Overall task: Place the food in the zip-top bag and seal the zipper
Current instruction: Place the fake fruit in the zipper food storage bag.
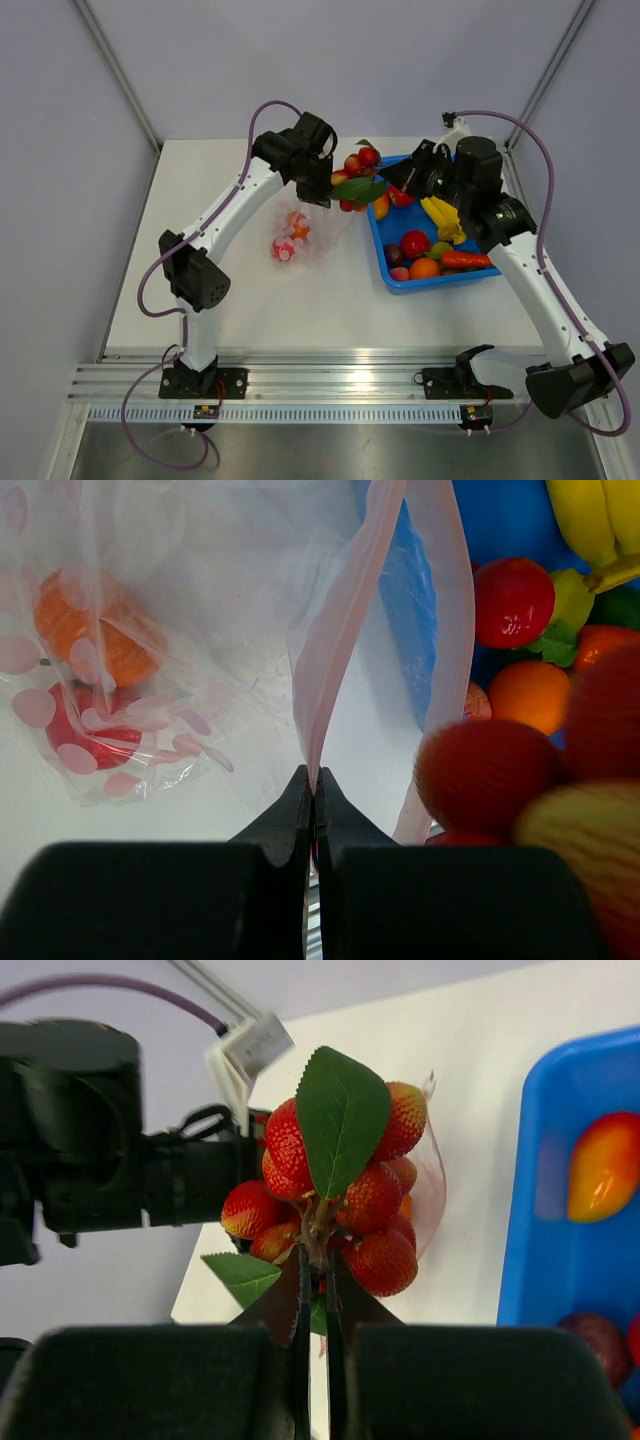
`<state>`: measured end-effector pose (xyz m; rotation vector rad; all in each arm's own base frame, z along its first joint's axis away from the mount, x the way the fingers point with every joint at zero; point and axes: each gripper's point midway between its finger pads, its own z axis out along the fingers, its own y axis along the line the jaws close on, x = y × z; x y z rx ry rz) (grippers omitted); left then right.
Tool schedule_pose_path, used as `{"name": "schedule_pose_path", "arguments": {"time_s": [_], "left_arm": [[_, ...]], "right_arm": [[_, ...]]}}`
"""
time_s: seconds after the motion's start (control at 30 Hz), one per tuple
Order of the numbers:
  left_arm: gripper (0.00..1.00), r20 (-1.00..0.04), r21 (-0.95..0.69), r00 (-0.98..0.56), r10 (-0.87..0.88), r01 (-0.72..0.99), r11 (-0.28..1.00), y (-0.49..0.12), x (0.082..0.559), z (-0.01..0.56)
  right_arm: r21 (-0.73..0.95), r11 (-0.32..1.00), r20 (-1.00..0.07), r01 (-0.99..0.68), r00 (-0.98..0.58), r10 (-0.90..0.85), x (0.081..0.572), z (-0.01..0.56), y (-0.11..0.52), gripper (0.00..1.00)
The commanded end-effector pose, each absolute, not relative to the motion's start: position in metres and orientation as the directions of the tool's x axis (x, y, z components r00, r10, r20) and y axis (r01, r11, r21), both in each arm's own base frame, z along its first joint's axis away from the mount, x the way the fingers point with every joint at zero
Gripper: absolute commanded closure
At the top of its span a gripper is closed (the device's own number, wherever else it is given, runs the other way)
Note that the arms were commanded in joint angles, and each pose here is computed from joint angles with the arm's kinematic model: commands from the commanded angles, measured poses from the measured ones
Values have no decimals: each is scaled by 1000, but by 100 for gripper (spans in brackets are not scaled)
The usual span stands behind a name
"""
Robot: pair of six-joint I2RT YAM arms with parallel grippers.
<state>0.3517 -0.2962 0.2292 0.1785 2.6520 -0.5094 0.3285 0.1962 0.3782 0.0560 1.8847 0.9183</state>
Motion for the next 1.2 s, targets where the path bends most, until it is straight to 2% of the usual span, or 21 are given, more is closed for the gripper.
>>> {"name": "schedule_pose_path", "arguments": {"time_s": [0.0, 0.2, 0.33, 0.7, 0.97, 1.17], "left_arm": [[100, -504, -363, -863, 33, 247, 898, -294, 348, 263], [100, -521, -379, -853, 31, 264, 887, -292, 345, 274], [100, -530, -396, -847, 34, 282, 874, -294, 343, 282], [100, -533, -441, -845, 40, 317, 840, -306, 342, 290], [100, -532, -445, -846, 39, 319, 837, -307, 343, 292], [100, -507, -440, -861, 41, 299, 847, -304, 345, 279]], "right_arm": [[653, 684, -722, -324, -539, 434, 340, 354, 217, 100], [665, 704, -668, -248, -618, 414, 354, 295, 225, 100], [643, 733, -665, -222, -637, 390, 359, 284, 226, 100], [620, 708, -711, -338, -624, 325, 345, 314, 274, 100], [603, 737, -665, -305, -702, 254, 325, 261, 292, 100], [598, 715, -716, -362, -642, 274, 316, 303, 284, 100]]}}
